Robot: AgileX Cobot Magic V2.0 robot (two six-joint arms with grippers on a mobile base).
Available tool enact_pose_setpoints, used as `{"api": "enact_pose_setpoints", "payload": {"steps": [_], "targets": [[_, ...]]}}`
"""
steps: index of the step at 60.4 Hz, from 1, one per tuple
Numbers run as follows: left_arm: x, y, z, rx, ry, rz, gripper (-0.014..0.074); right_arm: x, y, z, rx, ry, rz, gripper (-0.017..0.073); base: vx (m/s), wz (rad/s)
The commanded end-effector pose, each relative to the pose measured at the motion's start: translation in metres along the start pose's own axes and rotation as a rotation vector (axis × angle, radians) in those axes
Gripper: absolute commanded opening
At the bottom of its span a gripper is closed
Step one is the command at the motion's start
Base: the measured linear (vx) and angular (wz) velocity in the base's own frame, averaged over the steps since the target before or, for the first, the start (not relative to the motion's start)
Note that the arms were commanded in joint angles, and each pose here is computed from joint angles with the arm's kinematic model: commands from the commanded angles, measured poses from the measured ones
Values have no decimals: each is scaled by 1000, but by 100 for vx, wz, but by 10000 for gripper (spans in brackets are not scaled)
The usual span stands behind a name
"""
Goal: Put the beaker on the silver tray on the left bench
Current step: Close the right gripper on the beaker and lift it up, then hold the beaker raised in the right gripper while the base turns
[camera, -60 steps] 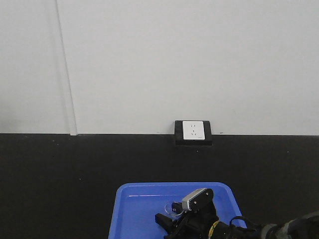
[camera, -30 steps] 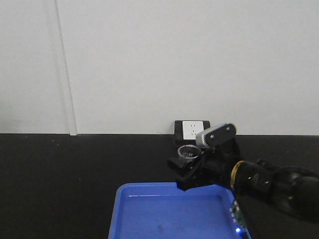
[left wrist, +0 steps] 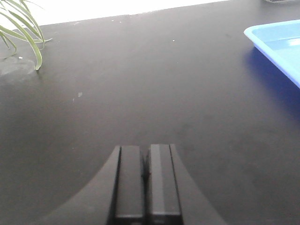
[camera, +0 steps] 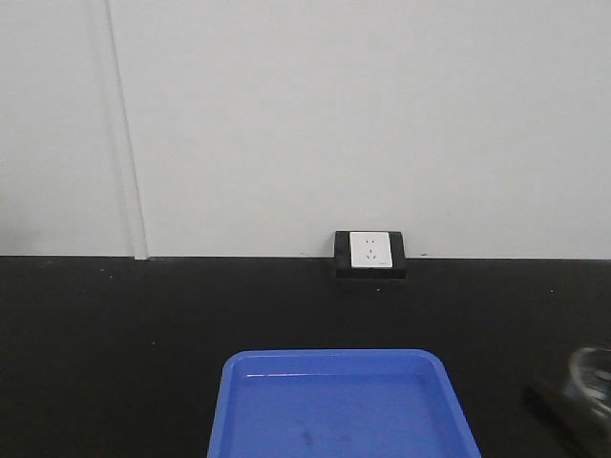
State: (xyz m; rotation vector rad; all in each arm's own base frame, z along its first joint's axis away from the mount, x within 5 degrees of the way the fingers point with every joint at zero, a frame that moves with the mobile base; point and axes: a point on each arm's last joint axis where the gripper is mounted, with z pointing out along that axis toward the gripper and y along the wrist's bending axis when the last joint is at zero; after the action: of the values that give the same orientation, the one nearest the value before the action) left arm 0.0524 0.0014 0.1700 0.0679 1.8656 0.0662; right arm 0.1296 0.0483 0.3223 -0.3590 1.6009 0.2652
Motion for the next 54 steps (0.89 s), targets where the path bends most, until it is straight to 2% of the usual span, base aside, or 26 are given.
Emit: {"api": "enact_pose_setpoints", "payload": {"steps": [1,6,15,31,54], "targets": [[-1,-1,2,6,-63,-3,1,-2,-9,-33,137,-112,9,-14,0,0],[-1,-1,2,6,-63,-3,1,0,-11,-54,188,-185,11,-14,0,0],[-1,-1,2,6,-63,-3,1,4,-10,-68,198,-239,11,-14,0,0],[-1,-1,2,6,-63,-3,1,8,-11,-56,200,-177,2,-11,0,0],[-1,-1,2,6,-63,-3,1,8,-11,-55,198,-173,4,-11,0,0]]}}
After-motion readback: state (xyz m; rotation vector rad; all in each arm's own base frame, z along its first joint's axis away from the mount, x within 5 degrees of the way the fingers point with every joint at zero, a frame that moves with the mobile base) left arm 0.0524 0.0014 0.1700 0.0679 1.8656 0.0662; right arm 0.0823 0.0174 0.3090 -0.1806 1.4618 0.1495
